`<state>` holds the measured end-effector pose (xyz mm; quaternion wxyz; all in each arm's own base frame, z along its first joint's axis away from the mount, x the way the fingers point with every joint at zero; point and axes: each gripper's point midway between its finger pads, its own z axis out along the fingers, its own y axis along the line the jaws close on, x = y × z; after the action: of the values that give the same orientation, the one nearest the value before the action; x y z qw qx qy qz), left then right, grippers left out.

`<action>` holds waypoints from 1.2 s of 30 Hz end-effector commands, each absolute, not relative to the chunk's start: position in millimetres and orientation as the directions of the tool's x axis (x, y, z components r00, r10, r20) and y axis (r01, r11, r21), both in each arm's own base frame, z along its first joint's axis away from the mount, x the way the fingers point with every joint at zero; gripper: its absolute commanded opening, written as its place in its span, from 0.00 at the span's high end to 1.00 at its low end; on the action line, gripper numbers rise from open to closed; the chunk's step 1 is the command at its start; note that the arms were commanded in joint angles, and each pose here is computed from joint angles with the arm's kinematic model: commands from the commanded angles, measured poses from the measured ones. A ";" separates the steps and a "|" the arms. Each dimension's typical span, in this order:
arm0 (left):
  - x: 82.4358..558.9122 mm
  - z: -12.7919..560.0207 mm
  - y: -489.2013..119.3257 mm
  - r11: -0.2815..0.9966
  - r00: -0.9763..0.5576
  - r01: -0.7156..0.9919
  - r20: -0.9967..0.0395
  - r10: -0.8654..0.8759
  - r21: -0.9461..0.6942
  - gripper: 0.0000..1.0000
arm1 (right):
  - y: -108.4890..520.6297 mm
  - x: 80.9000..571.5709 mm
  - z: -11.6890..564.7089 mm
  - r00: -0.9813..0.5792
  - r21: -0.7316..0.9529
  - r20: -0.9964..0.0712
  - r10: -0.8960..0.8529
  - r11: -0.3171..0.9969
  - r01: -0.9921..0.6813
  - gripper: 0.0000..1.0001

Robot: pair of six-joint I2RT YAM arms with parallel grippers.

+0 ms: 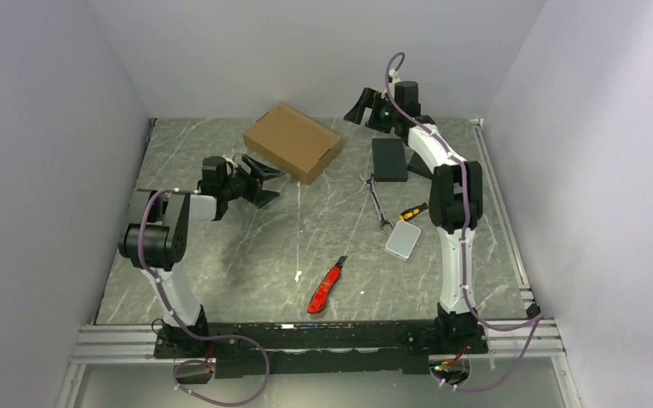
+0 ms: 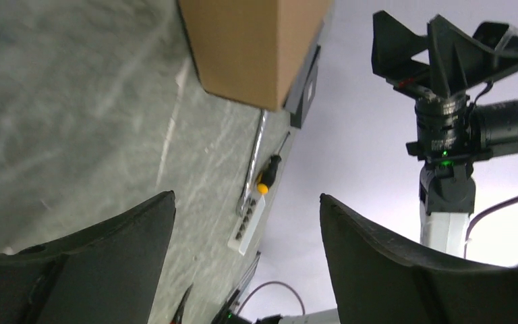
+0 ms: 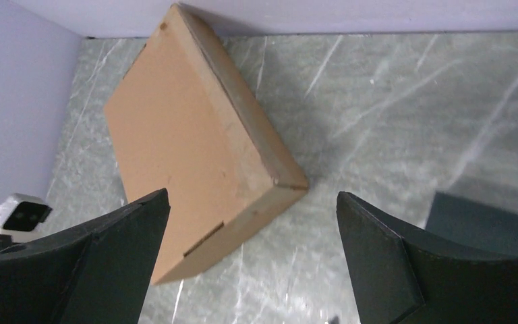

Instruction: Unpack the express box

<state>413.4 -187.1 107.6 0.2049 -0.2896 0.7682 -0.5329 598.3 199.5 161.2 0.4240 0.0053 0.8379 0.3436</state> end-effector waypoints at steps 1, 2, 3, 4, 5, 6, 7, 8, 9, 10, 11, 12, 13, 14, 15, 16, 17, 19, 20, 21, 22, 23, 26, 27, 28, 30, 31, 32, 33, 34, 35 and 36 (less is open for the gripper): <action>454.0 118.3 -187.7 0.242 -0.699 -0.167 -0.059 -0.713 -0.956 0.18 | 222.6 624.8 178.2 -0.601 0.609 -0.732 0.322 0.704 -0.364 0.02; 459.0 112.4 -187.6 0.256 -0.696 -0.177 -0.063 -0.715 -0.950 0.19 | 225.3 629.8 173.2 -0.601 0.611 -0.731 0.323 0.701 -0.367 0.03; 462.9 104.6 -187.7 0.272 -0.696 -0.188 -0.068 -0.715 -0.944 0.19 | 228.6 633.2 170.4 -0.602 0.615 -0.731 0.323 0.694 -0.374 0.05; 467.0 99.6 -187.3 0.282 -0.693 -0.194 -0.072 -0.717 -0.940 0.20 | 232.6 635.8 166.5 -0.605 0.619 -0.730 0.318 0.683 -0.387 0.06; 470.9 94.8 -186.8 0.290 -0.690 -0.198 -0.077 -0.719 -0.936 0.21 | 235.0 638.4 161.7 -0.608 0.622 -0.729 0.315 0.677 -0.395 0.08; 474.0 90.5 -186.1 0.297 -0.687 -0.203 -0.081 -0.722 -0.933 0.21 | 238.6 640.5 160.6 -0.607 0.623 -0.731 0.313 0.670 -0.405 0.09; 477.0 86.8 -185.3 0.306 -0.684 -0.206 -0.087 -0.724 -0.930 0.21 | 242.0 642.1 159.8 -0.604 0.623 -0.734 0.309 0.660 -0.419 0.10; 479.6 83.5 -184.8 0.316 -0.684 -0.209 -0.092 -0.724 -0.926 0.21 | 246.5 642.0 156.4 -0.608 0.627 -0.734 0.304 0.649 -0.431 0.10; 481.8 80.9 -184.7 0.324 -0.685 -0.212 -0.096 -0.722 -0.922 0.21 | 249.8 642.1 151.9 -0.613 0.630 -0.731 0.300 0.643 -0.436 0.11; 484.8 79.9 -184.7 0.330 -0.686 -0.210 -0.101 -0.720 -0.920 0.21 | 254.1 641.3 149.3 -0.617 0.630 -0.730 0.294 0.638 -0.442 0.11; 486.9 78.7 -184.9 0.334 -0.687 -0.210 -0.104 -0.719 -0.919 0.21 | 258.0 640.3 146.7 -0.622 0.632 -0.728 0.289 0.632 -0.447 0.11; 488.3 77.7 -185.0 0.337 -0.688 -0.208 -0.107 -0.718 -0.918 0.21 | 262.6 638.3 145.3 -0.627 0.636 -0.725 0.284 0.625 -0.453 0.11; 489.4 77.3 -185.0 0.343 -0.690 -0.205 -0.113 -0.715 -0.917 0.22 | 267.1 636.2 142.6 -0.633 0.638 -0.723 0.277 0.619 -0.458 0.11; 490.0 77.4 -185.0 0.351 -0.691 -0.205 -0.119 -0.713 -0.914 0.22 | 272.9 633.0 139.8 -0.639 0.638 -0.722 0.267 0.613 -0.465 0.12; 490.5 77.4 -184.6 0.361 -0.693 -0.204 -0.126 -0.710 -0.910 0.22 | 277.7 629.7 138.5 -0.643 0.637 -0.722 0.256 0.610 -0.472 0.13; 490.4 78.0 -183.9 0.370 -0.696 -0.205 -0.131 -0.706 -0.906 0.22 | 282.1 625.6 135.8 -0.652 0.638 -0.718 0.245 0.606 -0.475 0.16; 490.0 79.1 -183.4 0.382 -0.699 -0.203 -0.140 -0.702 -0.902 0.22 | 286.4 620.4 134.2 -0.661 0.641 -0.713 0.233 0.600 -0.479 0.19; 488.0 81.2 -181.5 0.413 -0.705 -0.199 -0.163 -0.690 -0.888 0.23 | 291.2 607.3 131.2 -0.686 0.653 -0.693 0.220 0.595 -0.469 0.27; 485.5 82.5 -179.8 0.436 -0.709 -0.197 -0.180 -0.682 -0.878 0.23 | 293.0 598.4 131.5 -0.696 0.661 -0.684 0.218 0.589 -0.464 0.30; 481.0 82.9 -177.7 0.459 -0.715 -0.202 -0.190 -0.673 -0.865 0.23 | 295.3 587.6 130.7 -0.707 0.669 -0.674 0.213 0.583 -0.462 0.32; 475.5 84.2 -175.7 0.479 -0.720 -0.206 -0.199 -0.665 -0.854 0.23 | 297.9 574.5 131.8 -0.716 0.672 -0.667 0.204 0.579 -0.461 0.34; 467.3 84.4 -172.8 0.500 -0.725 -0.214 -0.206 -0.657 -0.839 0.22 | 299.1 559.6 131.1 -0.733 0.679 -0.651 0.197 0.583 -0.446 0.35; 435.1 86.4 -164.0 0.561 -0.748 -0.234 -0.221 -0.625 -0.794 0.20 | 311.6 505.5 139.4 -0.760 0.706 -0.623 0.184 0.552 -0.445 0.36; 423.9 88.9 -159.5 0.583 -0.753 -0.243 -0.228 -0.617 -0.775 0.19 | 318.1 482.2 142.1 -0.777 0.725 -0.602 0.182 0.531 -0.438 0.36; 406.0 86.8 -152.0 0.612 -0.760 -0.288 -0.213 -0.614 -0.736 0.18 | 325.5 455.2 146.0 -0.796 0.743 -0.583 0.163 0.504 -0.441 0.37; 372.3 86.9 -132.3 0.664 -0.766 -0.356 -0.202 -0.611 -0.657 0.15 | 330.9 395.2 135.0 -0.832 0.763 -0.541 0.121 0.486 -0.425 0.37; 355.4 88.6 -120.9 0.690 -0.764 -0.383 -0.209 -0.610 -0.614 0.14 | 331.2 373.8 134.5 -0.834 0.763 -0.540 0.116 0.484 -0.428 0.36; 339.2 89.4 -106.9 0.712 -0.757 -0.414 -0.219 -0.615 -0.568 0.13 | 327.5 356.8 141.4 -0.827 0.762 -0.549 0.120 0.477 -0.437 0.35; 325.9 93.0 -91.5 0.726 -0.744 -0.443 -0.236 -0.625 -0.526 0.11 | 322.6 350.8 139.9 -0.834 0.767 -0.536 0.128 0.488 -0.417 0.34; 314.3 96.2 -75.2 0.731 -0.727 -0.476 -0.248 -0.640 -0.489 0.07 | 307.5 354.7 137.4 -0.829 0.749 -0.537 0.154 0.540 -0.385 0.32; 305.5 101.7 -61.1 0.727 -0.708 -0.497 -0.263 -0.655 -0.473 0.03 | 292.4 365.9 133.8 -0.818 0.715 -0.548 0.174 0.605 -0.350 0.29; 305.8 111.6 -52.6 0.711 -0.688 -0.487 -0.279 -0.670 -0.507 0.01 | 278.6 379.2 129.6 -0.806 0.676 -0.562 0.186 0.664 -0.318 0.26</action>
<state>357.0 -111.2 117.8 0.2449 -0.2884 0.8766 -0.2975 330.8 321.2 108.7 0.2186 -0.0900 0.8512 0.4685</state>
